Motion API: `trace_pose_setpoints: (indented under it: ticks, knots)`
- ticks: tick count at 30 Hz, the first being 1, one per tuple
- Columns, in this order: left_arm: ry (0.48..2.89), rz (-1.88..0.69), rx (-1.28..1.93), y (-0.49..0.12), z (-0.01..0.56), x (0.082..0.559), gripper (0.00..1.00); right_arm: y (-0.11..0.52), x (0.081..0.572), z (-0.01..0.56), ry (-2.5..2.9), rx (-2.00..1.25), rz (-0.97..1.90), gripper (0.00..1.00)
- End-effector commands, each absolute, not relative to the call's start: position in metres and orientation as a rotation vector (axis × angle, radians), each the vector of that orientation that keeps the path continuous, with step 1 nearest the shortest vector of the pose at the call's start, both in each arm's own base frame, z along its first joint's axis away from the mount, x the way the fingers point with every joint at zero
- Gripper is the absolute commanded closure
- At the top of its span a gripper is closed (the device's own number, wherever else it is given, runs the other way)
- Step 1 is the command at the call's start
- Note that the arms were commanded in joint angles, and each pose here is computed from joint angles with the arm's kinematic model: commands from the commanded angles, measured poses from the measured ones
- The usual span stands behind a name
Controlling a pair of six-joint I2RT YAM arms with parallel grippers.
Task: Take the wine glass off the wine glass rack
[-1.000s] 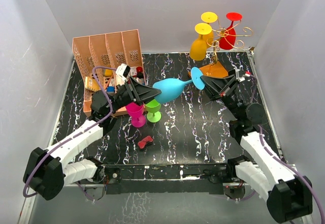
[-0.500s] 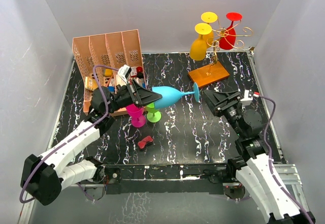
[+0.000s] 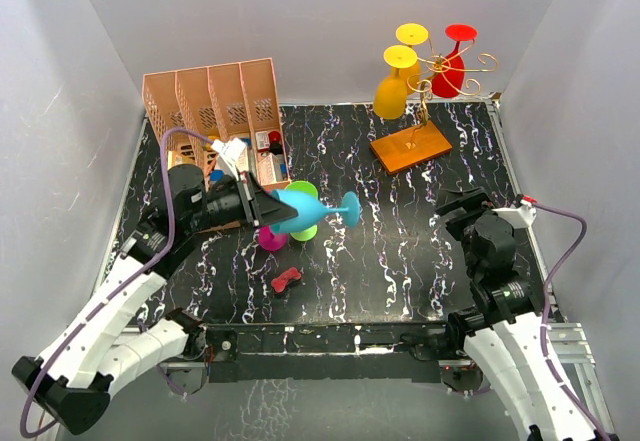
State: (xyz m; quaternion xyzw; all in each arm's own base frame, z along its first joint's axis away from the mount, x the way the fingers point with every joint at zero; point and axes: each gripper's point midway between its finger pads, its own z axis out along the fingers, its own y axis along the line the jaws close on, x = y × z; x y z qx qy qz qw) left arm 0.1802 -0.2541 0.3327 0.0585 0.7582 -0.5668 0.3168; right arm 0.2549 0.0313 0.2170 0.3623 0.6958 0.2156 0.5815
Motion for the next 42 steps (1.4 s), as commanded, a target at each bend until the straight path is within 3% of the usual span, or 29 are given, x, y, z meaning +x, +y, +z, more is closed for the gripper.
trace_pose_setpoints:
  ticks: [1,5,19,27,42]
  knots:
    - [2.176,-1.304,0.155,-0.222,0.297,0.152,1.00,0.011,0.261,0.228,1.585,0.850,0.358,0.19]
    - [2.301,-1.001,0.053,-0.178,0.268,0.143,1.00,0.009,0.266,0.223,1.585,0.872,0.342,0.02]
    - [2.503,-0.298,-0.292,-0.089,0.207,0.156,1.00,-0.012,0.265,0.244,1.552,1.040,0.242,0.01]
    - [2.564,-0.141,-0.267,-0.097,0.192,0.192,1.00,0.002,0.260,0.259,1.507,0.792,0.317,0.01]
    - [2.647,-0.031,-0.084,-0.113,0.170,0.229,1.00,0.004,0.246,0.270,1.374,0.703,0.393,0.01]
